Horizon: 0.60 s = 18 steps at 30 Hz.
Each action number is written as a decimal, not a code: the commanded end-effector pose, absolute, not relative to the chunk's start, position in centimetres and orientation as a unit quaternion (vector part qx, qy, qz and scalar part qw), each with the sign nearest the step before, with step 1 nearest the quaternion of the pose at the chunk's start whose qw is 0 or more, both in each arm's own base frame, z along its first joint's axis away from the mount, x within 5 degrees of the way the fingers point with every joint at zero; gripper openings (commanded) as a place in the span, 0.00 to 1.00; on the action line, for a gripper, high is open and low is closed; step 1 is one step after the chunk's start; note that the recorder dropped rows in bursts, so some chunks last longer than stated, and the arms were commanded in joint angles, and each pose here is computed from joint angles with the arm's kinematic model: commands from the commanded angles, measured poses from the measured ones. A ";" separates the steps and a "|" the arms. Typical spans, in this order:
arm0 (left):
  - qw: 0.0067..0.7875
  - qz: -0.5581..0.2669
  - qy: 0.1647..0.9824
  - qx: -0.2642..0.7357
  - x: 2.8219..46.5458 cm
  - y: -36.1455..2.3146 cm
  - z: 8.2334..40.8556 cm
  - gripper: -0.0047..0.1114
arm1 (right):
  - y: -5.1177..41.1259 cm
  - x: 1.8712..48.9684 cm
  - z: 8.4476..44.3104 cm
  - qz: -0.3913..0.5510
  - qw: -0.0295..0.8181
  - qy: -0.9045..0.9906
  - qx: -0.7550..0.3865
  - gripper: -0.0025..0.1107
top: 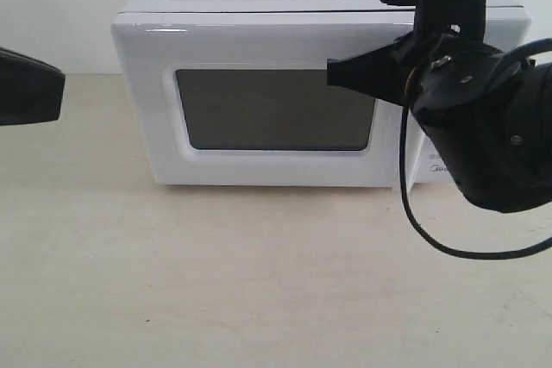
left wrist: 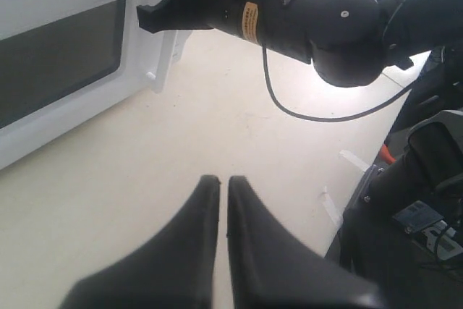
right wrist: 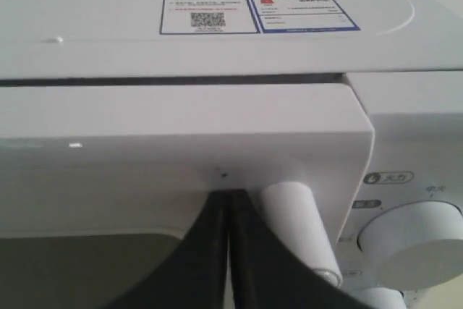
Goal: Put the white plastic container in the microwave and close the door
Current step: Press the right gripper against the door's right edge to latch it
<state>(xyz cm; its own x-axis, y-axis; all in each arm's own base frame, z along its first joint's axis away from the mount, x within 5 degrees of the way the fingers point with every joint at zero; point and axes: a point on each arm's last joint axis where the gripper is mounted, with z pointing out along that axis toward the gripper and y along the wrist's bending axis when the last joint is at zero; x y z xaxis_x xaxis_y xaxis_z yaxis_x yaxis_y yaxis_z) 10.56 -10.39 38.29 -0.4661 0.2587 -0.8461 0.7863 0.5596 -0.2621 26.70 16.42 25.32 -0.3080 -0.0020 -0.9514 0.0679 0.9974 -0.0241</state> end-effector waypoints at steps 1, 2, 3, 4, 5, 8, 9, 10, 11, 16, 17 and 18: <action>0.398 -0.338 0.788 0.327 10.5 -10.4 38.3 0.08 | 15.9 27.3 25.8 -0.042 0.598 0.800 0.030 0.02; 0.399 -0.338 0.788 0.326 10.5 -10.4 38.3 0.08 | 16.0 27.4 26.0 -0.040 0.600 0.798 0.032 0.02; 0.399 -0.338 0.788 0.326 10.5 -10.4 38.3 0.08 | 16.1 27.5 26.2 -0.038 0.602 0.797 0.033 0.02; 0.400 -0.338 0.787 0.326 10.5 -10.4 38.3 0.08 | 16.1 27.5 26.4 -0.036 0.604 0.796 0.035 0.02; 0.400 -0.338 0.787 0.326 10.5 -10.4 38.3 0.08 | 16.2 27.6 26.6 -0.034 0.606 0.794 0.036 0.02; 0.400 -0.338 0.787 0.326 10.5 -10.4 38.3 0.08 | 16.3 27.7 26.8 -0.032 0.608 0.792 0.038 0.02; 0.400 -0.338 0.787 0.326 10.5 -10.4 38.3 0.08 | 16.3 27.7 26.9 -0.031 0.609 0.792 0.038 0.02; 0.400 -0.338 0.787 0.326 10.5 -10.4 38.3 0.08 | 16.3 27.7 26.9 -0.031 0.609 0.792 0.038 0.02; 0.400 -0.338 0.787 0.326 10.5 -10.4 38.3 0.08 | 16.3 27.7 26.9 -0.031 0.609 0.792 0.038 0.02; 0.400 -0.338 0.787 0.326 10.5 -10.4 38.3 0.08 | 16.4 27.5 27.1 -0.027 0.610 0.791 0.036 0.02; 0.400 -0.338 0.787 0.326 10.5 -10.4 38.3 0.08 | 16.3 27.4 27.0 -0.026 0.608 0.793 0.033 0.02; 0.400 -0.338 0.787 0.326 10.5 -10.4 38.3 0.08 | 16.1 27.1 27.2 -0.024 0.609 0.792 0.032 0.02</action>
<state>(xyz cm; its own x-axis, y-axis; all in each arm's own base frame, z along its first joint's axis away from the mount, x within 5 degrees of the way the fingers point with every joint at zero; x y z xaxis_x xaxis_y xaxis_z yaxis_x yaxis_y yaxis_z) 10.59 -10.38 38.32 -0.4647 0.2560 -0.8477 0.7854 0.5612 -0.2611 27.34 16.52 26.22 -0.2917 0.0361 -0.9558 0.0859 0.9962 0.0114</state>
